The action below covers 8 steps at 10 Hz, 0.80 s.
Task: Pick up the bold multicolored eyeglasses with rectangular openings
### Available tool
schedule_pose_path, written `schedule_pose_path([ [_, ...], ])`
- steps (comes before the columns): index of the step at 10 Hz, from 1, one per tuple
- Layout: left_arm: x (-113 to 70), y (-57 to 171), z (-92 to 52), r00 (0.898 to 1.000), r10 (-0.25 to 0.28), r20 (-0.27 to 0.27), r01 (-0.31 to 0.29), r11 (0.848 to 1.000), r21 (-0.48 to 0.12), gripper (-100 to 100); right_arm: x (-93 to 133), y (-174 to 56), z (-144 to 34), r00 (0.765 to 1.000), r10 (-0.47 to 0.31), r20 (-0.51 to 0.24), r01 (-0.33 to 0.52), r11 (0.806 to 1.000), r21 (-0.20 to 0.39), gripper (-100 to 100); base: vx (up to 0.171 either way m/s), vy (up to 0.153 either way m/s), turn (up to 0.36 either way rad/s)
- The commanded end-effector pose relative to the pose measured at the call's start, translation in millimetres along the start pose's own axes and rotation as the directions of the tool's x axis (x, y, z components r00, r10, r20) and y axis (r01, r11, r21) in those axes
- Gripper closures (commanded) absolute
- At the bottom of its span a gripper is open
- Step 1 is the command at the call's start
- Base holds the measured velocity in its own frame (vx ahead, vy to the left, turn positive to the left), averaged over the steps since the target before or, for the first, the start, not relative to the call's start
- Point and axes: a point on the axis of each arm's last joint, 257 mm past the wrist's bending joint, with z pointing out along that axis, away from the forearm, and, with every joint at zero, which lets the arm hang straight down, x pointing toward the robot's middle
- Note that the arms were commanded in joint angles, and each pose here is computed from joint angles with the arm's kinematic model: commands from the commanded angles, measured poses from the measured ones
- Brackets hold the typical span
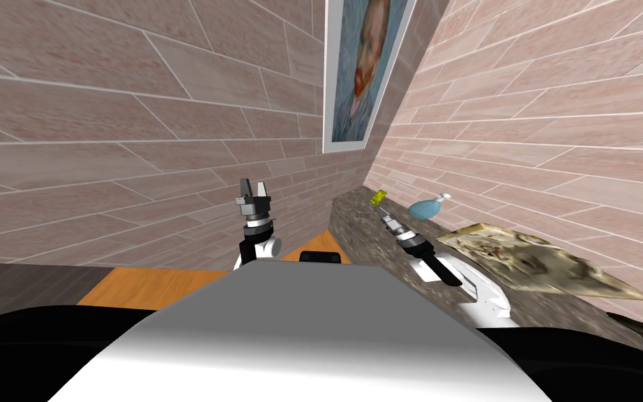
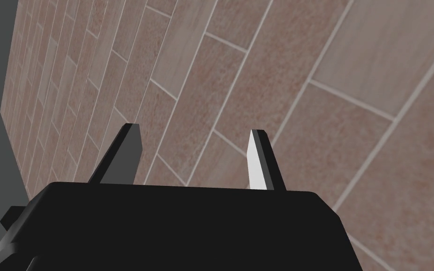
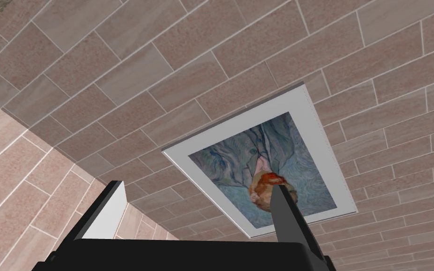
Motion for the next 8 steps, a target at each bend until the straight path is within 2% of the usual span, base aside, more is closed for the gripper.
schedule_pose_path([
  [1, 0.0, 0.0, 0.0, 1.000, 0.000, 0.000, 0.000, 1.000, 0.000, 0, 13.1, -16.3, -7.8, 0.998, -0.022, -0.065, 0.024, 0.999, 0.032, -100, 0.013, 0.033, 0.088],
  [2, 0.0, 0.0, 0.0, 1.000, 0.000, 0.000, 0.000, 1.000, 0.000, 0, 12.9, -15.7, -6.9, 0.995, -0.039, -0.087, 0.041, 0.999, 0.025, -100, 0.010, 0.024, 0.053],
  [3, 0.0, 0.0, 0.0, 1.000, 0.000, 0.000, 0.000, 1.000, 0.000, 0, 23.8, -30.9, -16.1, 0.990, -0.044, -0.133, 0.052, 0.997, 0.056, -100, 0.017, 0.022, 0.108],
  [4, 0.0, 0.0, 0.0, 1.000, 0.000, 0.000, 0.000, 1.000, 0.000, 0, 23.4, -30.4, -15.2, 0.986, -0.061, -0.156, 0.070, 0.996, 0.048, -100, 0.014, 0.018, 0.055],
  [5, 0.0, 0.0, 0.0, 1.000, 0.000, 0.000, 0.000, 1.000, 0.000, 0, 34.8, -45.7, -26.0, 0.976, -0.065, -0.207, 0.082, 0.994, 0.078, -100, 0.020, 0.023, 0.096],
  [6, 0.0, 0.0, 0.0, 1.000, 0.000, 0.000, 0.000, 1.000, 0.000, 0, 34.0, -45.4, -25.2, 0.970, -0.083, -0.230, 0.101, 0.993, 0.069, -100, 0.017, 0.017, 0.041],
  [7, 0.0, 0.0, 0.0, 1.000, 0.000, 0.000, 0.000, 1.000, 0.000, 0, 45.6, -60.8, -37.9, 0.957, -0.080, -0.280, 0.112, 0.989, 0.100, -100, 0.019, 0.019, 0.075],
  [8, 0.0, 0.0, 0.0, 1.000, 0.000, 0.000, 0.000, 1.000, 0.000, 0, 44.4, -60.6, -37.1, 0.948, -0.100, -0.304, 0.132, 0.987, 0.089, -100, 0.017, 0.013, 0.053],
])
